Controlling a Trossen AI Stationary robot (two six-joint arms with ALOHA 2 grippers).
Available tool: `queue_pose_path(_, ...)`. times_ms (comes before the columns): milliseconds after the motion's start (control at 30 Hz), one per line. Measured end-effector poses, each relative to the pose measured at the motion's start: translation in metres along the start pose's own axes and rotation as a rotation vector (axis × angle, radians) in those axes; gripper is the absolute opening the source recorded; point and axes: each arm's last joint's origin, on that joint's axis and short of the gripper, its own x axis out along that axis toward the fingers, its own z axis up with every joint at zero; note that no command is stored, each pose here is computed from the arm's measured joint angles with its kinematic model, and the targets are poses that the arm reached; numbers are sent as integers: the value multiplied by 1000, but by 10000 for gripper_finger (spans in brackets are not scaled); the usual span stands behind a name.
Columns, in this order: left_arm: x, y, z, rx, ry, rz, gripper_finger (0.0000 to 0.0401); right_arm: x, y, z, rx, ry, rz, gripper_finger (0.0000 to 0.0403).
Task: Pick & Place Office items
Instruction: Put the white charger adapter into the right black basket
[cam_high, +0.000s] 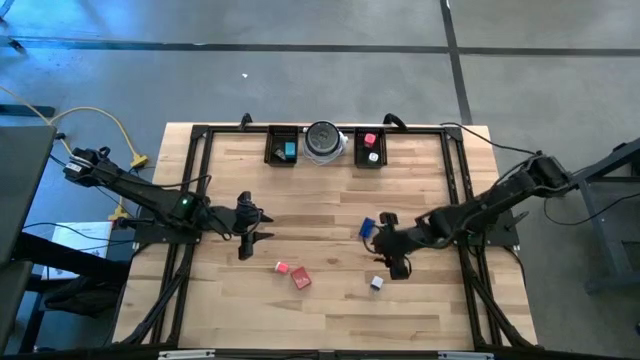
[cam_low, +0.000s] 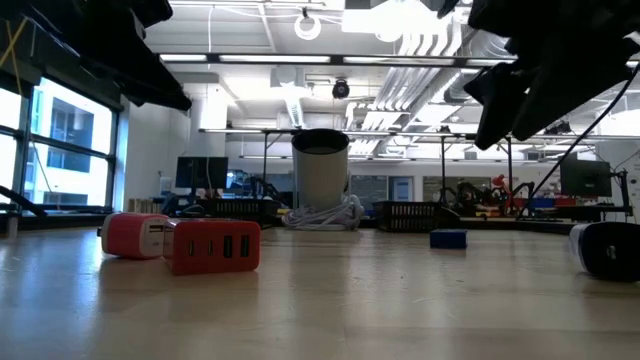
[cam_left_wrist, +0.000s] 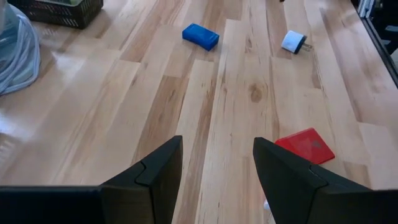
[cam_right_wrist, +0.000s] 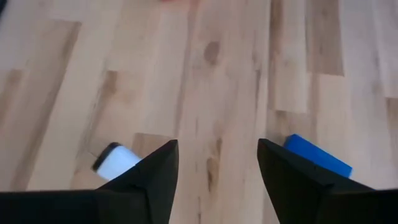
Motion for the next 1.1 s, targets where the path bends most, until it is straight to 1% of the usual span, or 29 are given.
queue_pose_path(100,0,0,0,-5,-1,0,192,0,3,1,-13,-9,26,205)
queue_pose_path(200,0,0,0,-28,-3,-2,192,5,7,5,-19,-19,88,205)
queue_pose_path(333,0,-1,0,-43,-5,-6,192,19,25,17,-71,28,187,205)
queue_pose_path(400,0,-1,1,-49,-12,-10,192,26,33,19,-120,118,201,205)
queue_pose_path(500,0,-2,2,-65,-18,-21,192,35,38,15,-155,290,166,205)
queue_pose_path(600,0,-2,2,-68,-18,-24,192,37,40,12,-188,388,135,205)
queue_pose_path(767,0,-2,3,-73,-23,-30,192,33,48,22,-270,334,92,204)
queue_pose_path(867,0,-2,3,-77,-21,-33,192,29,56,26,-311,308,96,204)
queue_pose_path(967,0,-3,2,-77,-17,-41,192,26,64,25,-347,298,112,204)
queue_pose_path(1100,0,-3,3,-78,-18,-43,192,24,72,22,-387,287,93,204)
